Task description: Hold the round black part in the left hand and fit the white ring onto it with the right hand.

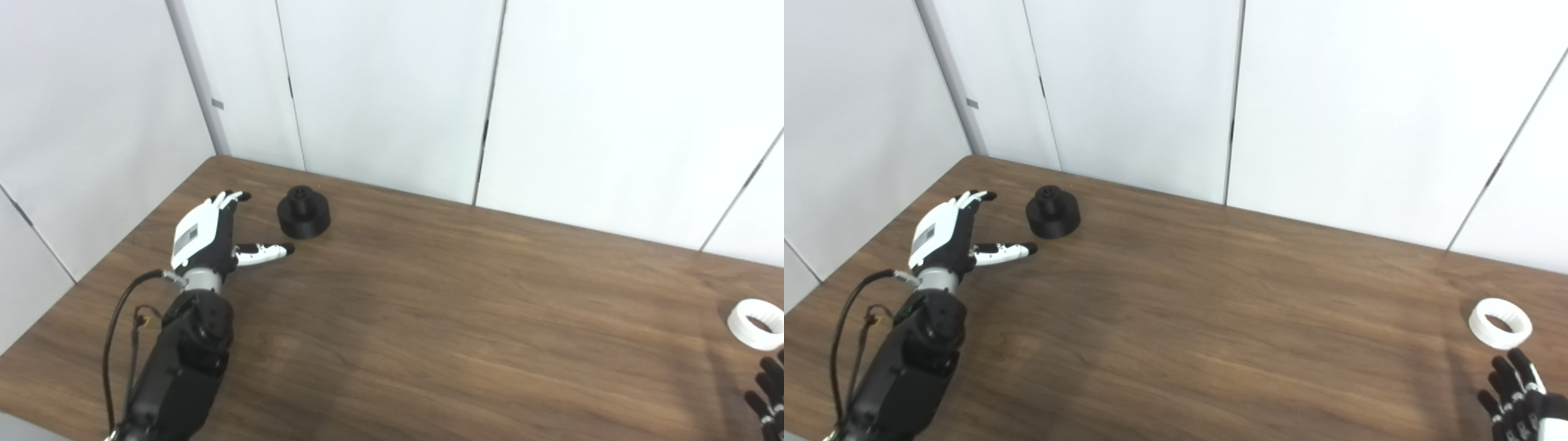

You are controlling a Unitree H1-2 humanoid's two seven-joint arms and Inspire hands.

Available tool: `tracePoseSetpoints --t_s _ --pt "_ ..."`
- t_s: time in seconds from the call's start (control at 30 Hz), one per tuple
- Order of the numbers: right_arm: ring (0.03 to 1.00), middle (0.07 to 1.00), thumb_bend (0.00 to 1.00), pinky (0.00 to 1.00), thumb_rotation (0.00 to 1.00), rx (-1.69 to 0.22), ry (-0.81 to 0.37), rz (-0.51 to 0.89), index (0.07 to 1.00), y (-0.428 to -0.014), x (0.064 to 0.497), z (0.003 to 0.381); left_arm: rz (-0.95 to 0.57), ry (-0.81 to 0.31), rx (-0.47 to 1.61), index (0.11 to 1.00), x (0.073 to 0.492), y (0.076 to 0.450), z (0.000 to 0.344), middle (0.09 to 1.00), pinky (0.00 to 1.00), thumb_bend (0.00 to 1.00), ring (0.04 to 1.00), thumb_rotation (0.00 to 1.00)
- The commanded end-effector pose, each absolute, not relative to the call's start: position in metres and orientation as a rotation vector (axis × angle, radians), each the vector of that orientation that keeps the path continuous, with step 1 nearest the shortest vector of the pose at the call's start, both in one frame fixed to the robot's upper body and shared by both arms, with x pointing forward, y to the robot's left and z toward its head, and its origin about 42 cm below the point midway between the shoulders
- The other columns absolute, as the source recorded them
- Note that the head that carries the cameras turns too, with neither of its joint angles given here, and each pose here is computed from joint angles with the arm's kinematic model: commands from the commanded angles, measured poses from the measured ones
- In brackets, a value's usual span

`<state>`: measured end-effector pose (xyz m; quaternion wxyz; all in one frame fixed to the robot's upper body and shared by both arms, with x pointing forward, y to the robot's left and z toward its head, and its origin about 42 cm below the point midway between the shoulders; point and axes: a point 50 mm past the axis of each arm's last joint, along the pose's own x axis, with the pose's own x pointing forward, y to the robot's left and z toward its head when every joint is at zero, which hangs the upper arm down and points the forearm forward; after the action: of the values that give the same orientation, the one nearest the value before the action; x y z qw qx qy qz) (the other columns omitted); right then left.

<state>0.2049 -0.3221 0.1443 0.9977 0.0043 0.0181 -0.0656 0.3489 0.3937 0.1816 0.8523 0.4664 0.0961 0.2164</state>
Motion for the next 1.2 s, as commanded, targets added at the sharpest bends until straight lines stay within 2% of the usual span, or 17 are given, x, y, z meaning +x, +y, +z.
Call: tracePoseSetpoints --t_s 0.0,0.2,0.37,0.47,0.73,1.17 --pt "0.952 0.935 0.74 0.90 1.00 -0.029 0.042 -0.130 0.949 -0.326 0.180 0.141 0.477 0.122 1.025 0.859 0.368 0.403 0.207 0.965 1.00 1.00 1.000 0.33" --pt "0.948 0.932 0.77 0.90 1.00 -0.033 0.041 -0.132 0.953 -0.325 0.179 0.142 0.440 0.199 1.069 0.843 0.395 0.414 0.202 0.968 1.00 1.00 1.000 0.34" --pt "0.968 0.943 0.78 0.95 1.00 -0.030 0.043 -0.134 0.963 -0.323 0.178 0.142 0.437 0.225 1.067 0.854 0.412 0.420 0.203 0.973 1.00 1.00 1.000 0.33" --pt "0.967 0.949 0.79 0.95 1.00 -0.028 0.042 -0.132 0.967 -0.323 0.178 0.142 0.429 0.241 1.059 0.859 0.423 0.422 0.206 0.974 1.00 1.00 1.000 0.34" --pt "0.971 0.944 0.81 0.94 1.00 -0.037 0.042 -0.136 0.967 -0.320 0.176 0.143 0.416 0.218 1.077 0.849 0.435 0.422 0.203 0.961 1.00 1.00 0.996 0.39" --pt "0.982 0.950 0.79 0.96 1.00 -0.042 0.041 -0.140 0.975 -0.318 0.177 0.144 0.361 0.208 1.053 0.867 0.441 0.409 0.207 0.973 1.00 1.00 1.000 0.40"
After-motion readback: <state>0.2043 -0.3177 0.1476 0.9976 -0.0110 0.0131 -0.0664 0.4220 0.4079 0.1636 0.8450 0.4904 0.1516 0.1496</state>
